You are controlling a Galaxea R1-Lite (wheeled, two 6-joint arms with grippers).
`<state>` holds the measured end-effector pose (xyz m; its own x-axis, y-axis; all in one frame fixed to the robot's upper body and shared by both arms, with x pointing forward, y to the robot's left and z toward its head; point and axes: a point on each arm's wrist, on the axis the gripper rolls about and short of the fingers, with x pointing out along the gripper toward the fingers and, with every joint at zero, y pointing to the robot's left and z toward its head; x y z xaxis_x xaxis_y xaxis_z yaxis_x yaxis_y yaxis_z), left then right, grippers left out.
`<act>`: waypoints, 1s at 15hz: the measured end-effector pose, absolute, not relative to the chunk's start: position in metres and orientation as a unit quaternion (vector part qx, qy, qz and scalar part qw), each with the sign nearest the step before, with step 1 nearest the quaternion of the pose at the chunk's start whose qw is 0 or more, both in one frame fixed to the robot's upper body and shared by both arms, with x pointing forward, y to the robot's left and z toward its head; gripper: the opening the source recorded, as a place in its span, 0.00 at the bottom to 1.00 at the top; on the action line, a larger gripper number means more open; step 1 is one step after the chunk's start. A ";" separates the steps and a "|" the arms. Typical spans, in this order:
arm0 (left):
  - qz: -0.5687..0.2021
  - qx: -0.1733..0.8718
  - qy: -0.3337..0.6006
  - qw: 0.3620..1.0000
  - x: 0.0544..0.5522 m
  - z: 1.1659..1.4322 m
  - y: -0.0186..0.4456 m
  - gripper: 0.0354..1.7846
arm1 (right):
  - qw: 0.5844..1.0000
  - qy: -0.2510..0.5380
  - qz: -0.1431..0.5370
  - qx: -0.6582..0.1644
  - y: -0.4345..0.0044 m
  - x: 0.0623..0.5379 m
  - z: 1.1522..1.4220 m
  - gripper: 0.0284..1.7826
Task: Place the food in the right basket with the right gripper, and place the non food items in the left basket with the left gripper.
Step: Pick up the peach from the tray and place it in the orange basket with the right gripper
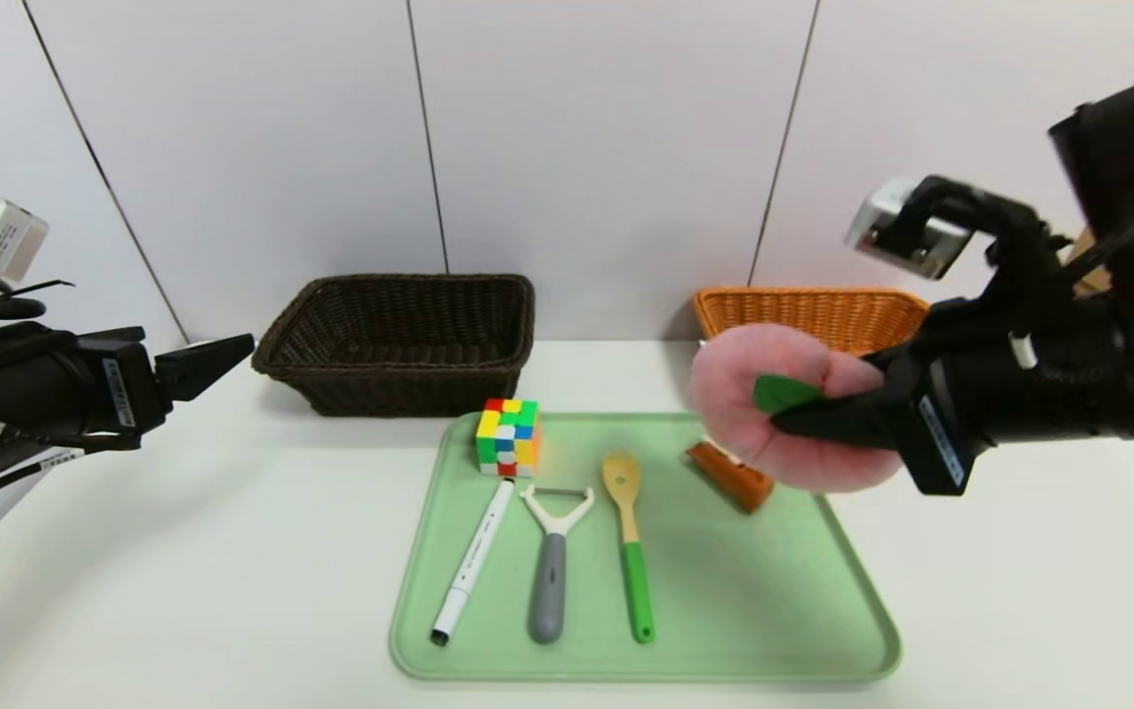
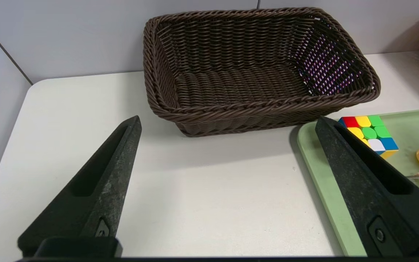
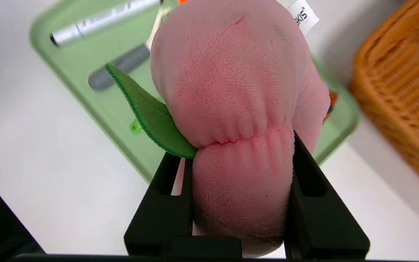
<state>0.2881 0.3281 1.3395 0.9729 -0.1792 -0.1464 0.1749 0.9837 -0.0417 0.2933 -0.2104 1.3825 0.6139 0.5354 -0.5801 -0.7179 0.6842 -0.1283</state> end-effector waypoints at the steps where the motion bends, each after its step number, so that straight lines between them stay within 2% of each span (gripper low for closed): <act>1: -0.090 -0.014 0.075 0.993 0.287 1.339 0.328 0.94 | 0.894 0.238 0.343 -0.164 -0.217 0.294 1.393 0.35; 5: -0.091 -0.014 0.076 0.993 0.284 1.337 0.328 0.94 | 0.942 0.174 0.263 -0.111 -0.250 0.310 1.418 0.35; 7: -0.090 -0.015 0.076 0.993 0.283 1.337 0.328 0.94 | 0.958 0.181 0.206 -0.081 -0.271 0.326 1.418 0.35; 11: -0.090 -0.016 0.075 0.993 0.283 1.338 0.328 0.94 | 0.970 0.224 0.087 -0.026 -0.297 0.373 1.400 0.35; 15: -0.089 -0.017 0.077 0.993 0.283 1.337 0.328 0.94 | 0.972 0.231 0.034 -0.004 -0.307 0.428 1.373 0.35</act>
